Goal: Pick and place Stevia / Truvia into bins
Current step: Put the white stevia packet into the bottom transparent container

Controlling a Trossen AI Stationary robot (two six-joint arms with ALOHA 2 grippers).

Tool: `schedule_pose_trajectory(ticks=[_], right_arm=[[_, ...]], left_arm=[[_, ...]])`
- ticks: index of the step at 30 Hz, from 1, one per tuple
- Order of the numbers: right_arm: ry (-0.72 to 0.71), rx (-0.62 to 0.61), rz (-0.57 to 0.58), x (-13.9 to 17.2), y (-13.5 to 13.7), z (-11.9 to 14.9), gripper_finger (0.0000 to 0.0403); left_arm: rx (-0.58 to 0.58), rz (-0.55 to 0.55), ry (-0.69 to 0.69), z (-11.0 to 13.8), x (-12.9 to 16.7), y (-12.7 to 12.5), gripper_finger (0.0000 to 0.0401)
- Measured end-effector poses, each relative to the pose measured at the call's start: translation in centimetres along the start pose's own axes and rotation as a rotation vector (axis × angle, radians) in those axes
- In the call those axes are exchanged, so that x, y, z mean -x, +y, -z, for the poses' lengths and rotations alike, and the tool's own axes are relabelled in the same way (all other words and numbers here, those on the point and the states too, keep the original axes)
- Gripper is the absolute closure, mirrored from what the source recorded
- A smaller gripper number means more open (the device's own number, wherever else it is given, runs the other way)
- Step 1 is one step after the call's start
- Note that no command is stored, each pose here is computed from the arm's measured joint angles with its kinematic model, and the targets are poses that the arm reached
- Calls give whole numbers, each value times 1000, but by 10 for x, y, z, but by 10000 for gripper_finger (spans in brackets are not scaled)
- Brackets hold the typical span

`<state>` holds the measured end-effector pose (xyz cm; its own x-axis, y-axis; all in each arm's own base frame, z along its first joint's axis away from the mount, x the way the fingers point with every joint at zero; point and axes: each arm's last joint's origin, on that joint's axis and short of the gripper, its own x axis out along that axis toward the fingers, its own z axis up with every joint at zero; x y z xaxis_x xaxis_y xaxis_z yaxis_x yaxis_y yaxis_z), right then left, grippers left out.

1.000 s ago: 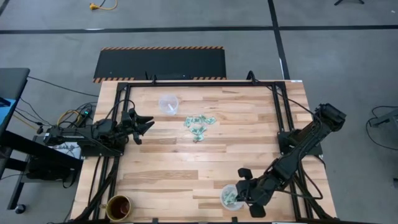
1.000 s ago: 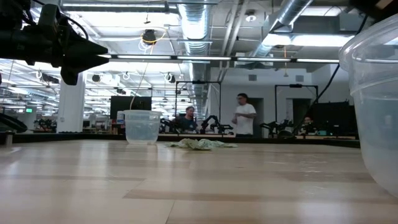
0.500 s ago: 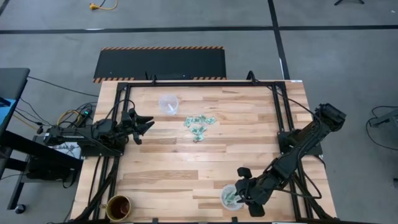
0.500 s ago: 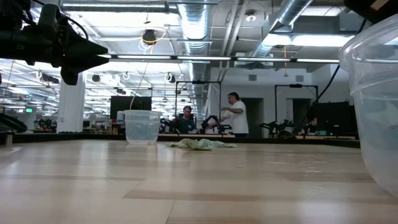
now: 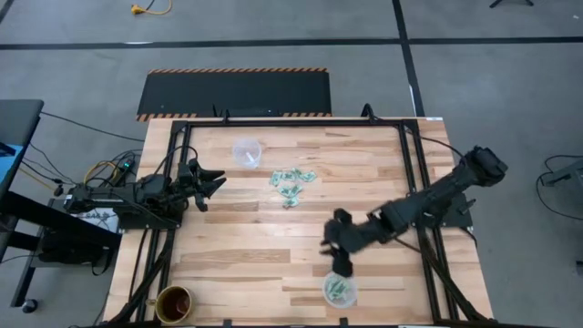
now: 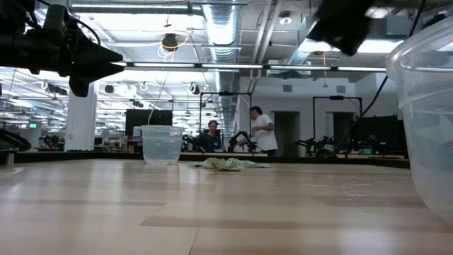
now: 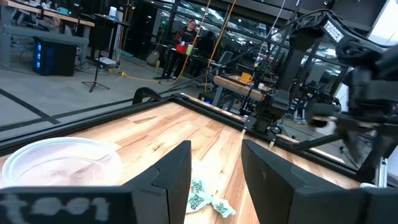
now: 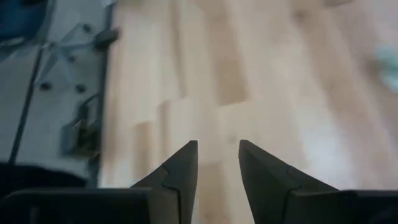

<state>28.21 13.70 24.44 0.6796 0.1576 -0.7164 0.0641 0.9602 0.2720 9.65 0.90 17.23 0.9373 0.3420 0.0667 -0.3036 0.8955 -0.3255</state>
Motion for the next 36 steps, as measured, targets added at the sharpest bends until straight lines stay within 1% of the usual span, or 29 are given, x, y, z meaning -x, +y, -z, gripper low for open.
schedule_pose_trajectory(ticks=[2,6,10,12,14,17,20,22,29,36], right_arm=[[-14,-22,38,-5,-15,-9,294],[-48,-17,101,-11,-44,-25,294],[-76,-33,151,-27,-72,-37,294],[-128,-61,159,-38,-82,-46,294],[-121,-73,183,-51,-94,-45,294],[-158,-74,191,-74,-105,-47,294],[-146,-81,212,-93,-116,-45,294],[-97,-82,243,-101,-124,-40,295],[-50,6,294,-124,-146,-43,295],[-3,148,301,-137,-149,-42,295]], left_arm=[[0,0,0,0,0,0,271],[0,0,0,0,0,0,271],[0,0,0,0,0,0,271],[0,0,0,0,0,0,271],[0,0,1,0,0,0,271],[0,-1,0,0,0,0,271],[-1,0,2,0,0,0,271],[-1,0,2,0,0,0,271],[-2,-2,5,0,0,0,271],[-3,-4,8,1,-1,0,271]])
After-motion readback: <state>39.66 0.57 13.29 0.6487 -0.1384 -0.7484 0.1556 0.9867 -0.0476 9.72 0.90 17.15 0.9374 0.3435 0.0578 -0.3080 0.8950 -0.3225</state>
